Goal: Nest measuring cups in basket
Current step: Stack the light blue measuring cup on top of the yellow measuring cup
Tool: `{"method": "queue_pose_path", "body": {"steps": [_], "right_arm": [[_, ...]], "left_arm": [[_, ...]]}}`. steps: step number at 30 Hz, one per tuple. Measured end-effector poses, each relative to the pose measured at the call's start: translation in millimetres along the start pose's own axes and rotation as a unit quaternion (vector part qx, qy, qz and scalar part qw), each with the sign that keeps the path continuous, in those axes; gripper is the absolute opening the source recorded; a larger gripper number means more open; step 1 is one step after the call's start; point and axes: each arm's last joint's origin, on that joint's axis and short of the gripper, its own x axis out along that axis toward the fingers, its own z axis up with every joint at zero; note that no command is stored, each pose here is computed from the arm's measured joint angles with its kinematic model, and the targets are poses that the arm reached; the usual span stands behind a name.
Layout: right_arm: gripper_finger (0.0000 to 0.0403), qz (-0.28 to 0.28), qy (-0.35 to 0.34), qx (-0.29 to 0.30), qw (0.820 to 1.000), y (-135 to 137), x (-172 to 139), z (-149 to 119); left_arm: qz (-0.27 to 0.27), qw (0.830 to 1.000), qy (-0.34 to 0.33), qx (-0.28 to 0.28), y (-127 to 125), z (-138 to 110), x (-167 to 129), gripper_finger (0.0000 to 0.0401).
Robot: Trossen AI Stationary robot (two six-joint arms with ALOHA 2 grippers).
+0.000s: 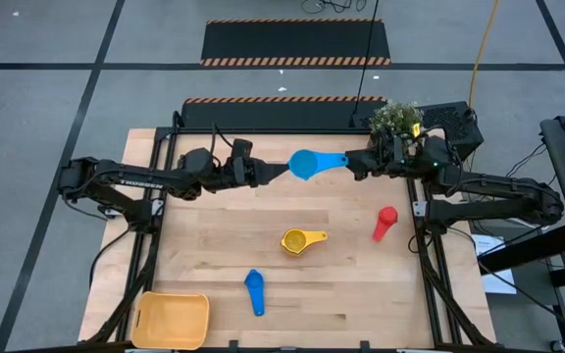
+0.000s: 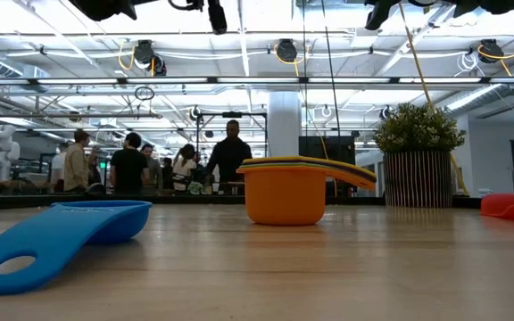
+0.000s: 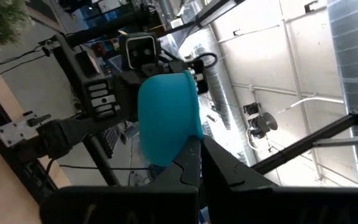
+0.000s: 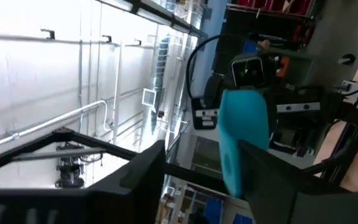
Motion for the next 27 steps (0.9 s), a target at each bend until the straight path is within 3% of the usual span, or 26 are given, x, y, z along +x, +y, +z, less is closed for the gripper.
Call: {"method": "queue_pose_path", "body": {"steps": [24, 27], "right_arm": [[0.0008, 0.003, 0.045, -0.039, 0.998, -0.4, -2.0, 3.4], [0.0004, -0.001, 0.046, -0.04, 0.998, -0.8, -2.1, 3.3]], "left_arm": [[-0.009, 0.999, 0.025, -0.027, 2.4, 6.6, -0.7, 0.0001], [-0.008, 0.999, 0.025, -0.027, 2.6, 6.6, -0.7, 0.0008]]}}
